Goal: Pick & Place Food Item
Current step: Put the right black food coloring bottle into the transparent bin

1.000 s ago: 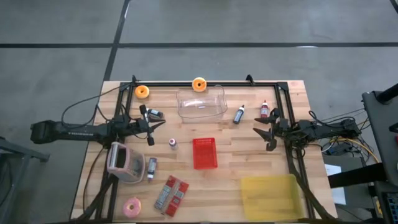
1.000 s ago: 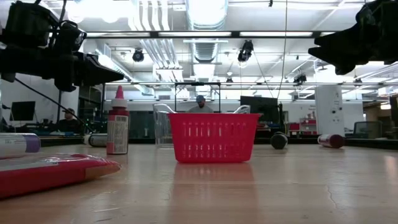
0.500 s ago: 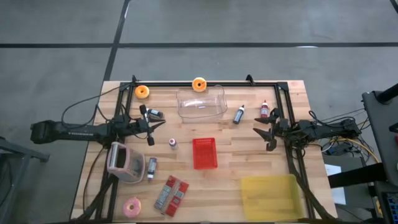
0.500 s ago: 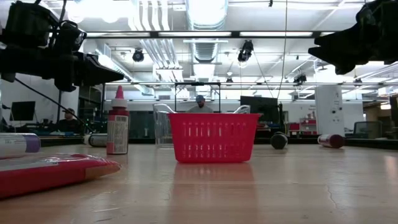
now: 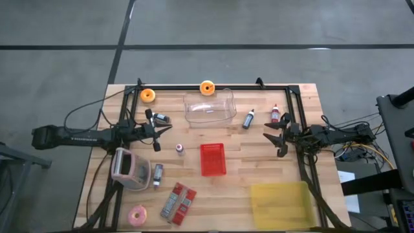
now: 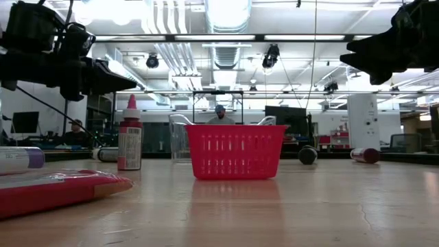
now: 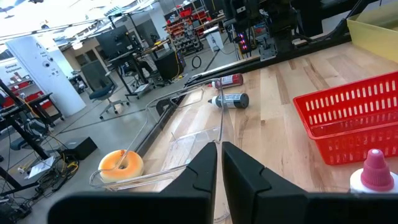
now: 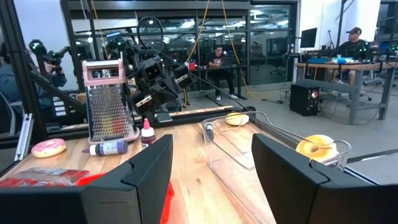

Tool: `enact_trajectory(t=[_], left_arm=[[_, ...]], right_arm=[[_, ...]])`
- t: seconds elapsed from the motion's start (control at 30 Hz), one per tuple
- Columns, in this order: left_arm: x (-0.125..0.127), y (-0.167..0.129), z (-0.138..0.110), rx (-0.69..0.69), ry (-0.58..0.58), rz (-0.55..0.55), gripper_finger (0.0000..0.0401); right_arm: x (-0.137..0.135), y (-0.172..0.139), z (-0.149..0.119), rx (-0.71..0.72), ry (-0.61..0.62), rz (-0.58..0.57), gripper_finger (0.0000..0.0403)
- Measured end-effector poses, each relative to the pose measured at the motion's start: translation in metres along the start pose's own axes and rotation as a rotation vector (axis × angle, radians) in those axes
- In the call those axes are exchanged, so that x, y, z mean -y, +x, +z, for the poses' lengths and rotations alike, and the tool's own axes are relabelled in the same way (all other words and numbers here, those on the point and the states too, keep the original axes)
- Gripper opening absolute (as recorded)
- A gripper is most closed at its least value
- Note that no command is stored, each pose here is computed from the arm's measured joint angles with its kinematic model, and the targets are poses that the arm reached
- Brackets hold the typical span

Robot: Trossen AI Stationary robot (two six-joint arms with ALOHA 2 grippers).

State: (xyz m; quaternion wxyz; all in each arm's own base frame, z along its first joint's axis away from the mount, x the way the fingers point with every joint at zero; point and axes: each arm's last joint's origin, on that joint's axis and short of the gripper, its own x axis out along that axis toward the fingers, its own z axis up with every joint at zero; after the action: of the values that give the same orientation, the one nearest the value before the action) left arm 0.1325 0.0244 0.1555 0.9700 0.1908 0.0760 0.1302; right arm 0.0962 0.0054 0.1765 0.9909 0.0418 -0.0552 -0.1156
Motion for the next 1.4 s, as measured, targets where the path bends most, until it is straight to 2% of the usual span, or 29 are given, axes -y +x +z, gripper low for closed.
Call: enact_trajectory(t=[0.33, 0.43, 0.73, 1.4], left_arm=[[0.000, 0.000, 0.000, 0.000, 0.000, 0.000, 0.0028], [0.000, 0.000, 0.000, 0.000, 0.000, 0.000, 0.0028], [0.000, 0.000, 0.000, 0.000, 0.000, 0.000, 0.0028], [0.000, 0.000, 0.000, 0.000, 0.000, 0.000, 0.0028]], right_arm=[[0.000, 0.000, 0.000, 0.000, 0.006, 0.000, 0.0217], [0.000, 0.000, 0.000, 0.001, 0.062, 0.001, 0.0217], [-0.002, 0.000, 0.009, 0.081, 0.111, 0.056, 0.0217], [-0.002, -0.001, 0.010, 0.095, 0.112, 0.054, 0.0217]])
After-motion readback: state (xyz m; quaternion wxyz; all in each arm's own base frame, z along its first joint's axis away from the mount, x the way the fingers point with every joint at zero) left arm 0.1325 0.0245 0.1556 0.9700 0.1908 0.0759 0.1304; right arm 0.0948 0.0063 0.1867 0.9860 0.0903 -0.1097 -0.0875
